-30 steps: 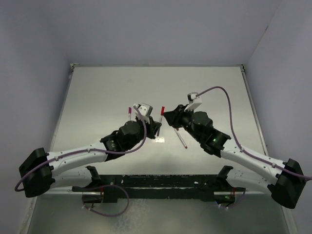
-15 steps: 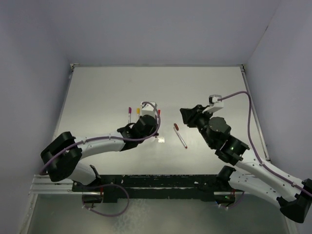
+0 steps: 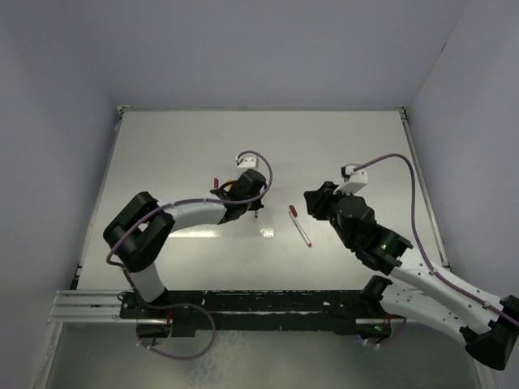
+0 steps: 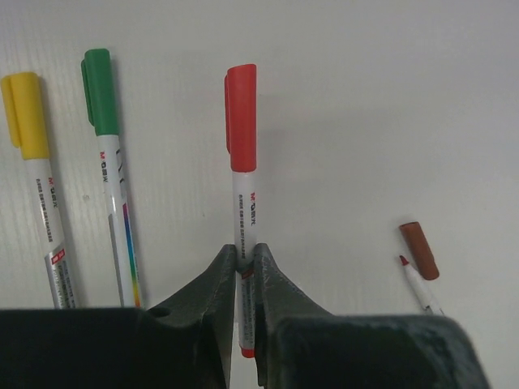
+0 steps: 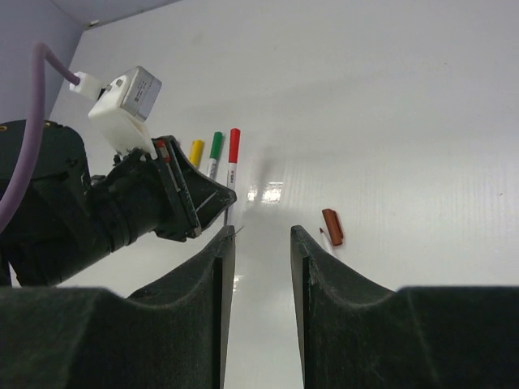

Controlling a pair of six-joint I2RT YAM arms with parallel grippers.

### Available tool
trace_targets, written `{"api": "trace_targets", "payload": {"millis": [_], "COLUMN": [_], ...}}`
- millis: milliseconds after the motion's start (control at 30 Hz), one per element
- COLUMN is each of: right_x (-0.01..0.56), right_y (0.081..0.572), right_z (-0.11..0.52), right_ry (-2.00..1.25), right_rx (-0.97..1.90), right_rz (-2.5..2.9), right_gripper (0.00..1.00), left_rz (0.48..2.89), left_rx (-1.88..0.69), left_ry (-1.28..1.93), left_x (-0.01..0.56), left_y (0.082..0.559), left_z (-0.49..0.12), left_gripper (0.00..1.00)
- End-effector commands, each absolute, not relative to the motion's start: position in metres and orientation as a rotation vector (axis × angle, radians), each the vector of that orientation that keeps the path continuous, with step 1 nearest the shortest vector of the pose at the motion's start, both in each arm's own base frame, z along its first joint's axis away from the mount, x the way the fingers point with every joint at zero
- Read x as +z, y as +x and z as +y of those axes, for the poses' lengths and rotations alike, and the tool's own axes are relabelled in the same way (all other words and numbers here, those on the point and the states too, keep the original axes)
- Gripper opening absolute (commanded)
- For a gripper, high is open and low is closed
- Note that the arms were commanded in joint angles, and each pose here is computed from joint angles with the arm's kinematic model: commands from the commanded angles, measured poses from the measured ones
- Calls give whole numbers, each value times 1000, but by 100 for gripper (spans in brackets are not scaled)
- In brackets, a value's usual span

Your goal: Insert the pens into the pen caps

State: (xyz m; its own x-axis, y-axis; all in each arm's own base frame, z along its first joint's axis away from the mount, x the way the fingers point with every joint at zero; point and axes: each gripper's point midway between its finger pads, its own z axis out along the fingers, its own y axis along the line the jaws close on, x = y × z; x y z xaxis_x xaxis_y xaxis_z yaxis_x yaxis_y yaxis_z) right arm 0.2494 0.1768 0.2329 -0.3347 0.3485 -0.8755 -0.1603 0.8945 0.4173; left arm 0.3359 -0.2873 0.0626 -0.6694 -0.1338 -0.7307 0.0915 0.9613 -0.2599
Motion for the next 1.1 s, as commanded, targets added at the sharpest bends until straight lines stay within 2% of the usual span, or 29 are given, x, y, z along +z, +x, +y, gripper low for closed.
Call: {"api": "trace_targets", "payload": {"millis": [0,200,267,400,500,700,833,900,1000,1067], "right_x": [219,204,201,196,192,173,148,138,117,106], "right_y": [252,253,253,255,257,261,260,258,253,252], "right_z": [173,172,172,172,172,169,175,183,190,191], "right_ry": [146,136,134,126,121,108,38,-26,-125,-160], "right_rx": [463,405,396,373,352,282,251,252,220,190], "right_rz": [1878,1931,1935,1950,1960,2031,2128,2172,2266,2312], "right_gripper": [35,35,35,35,34,22,20,24,36,40], "left_rz": [2321,2333,2338,2348,2349,2301,2261,2243,2222,2214], "left_rx": [-391,-362,-351,-335,-342,-425,-513,-554,-598,-607], "left_ry": [-58,-57,-54,-53,-54,-50,-32,-23,-6,5], "left_x": [55,47,46,41,43,68,92,102,113,117], "left_y": [345,349,351,352,352,350,344,340,331,325], "left_z": [-293,-289,-288,-285,-286,-291,-298,-299,-301,-301], "left_gripper": [15,16,24,48,55,57,57,57,57,57]}}
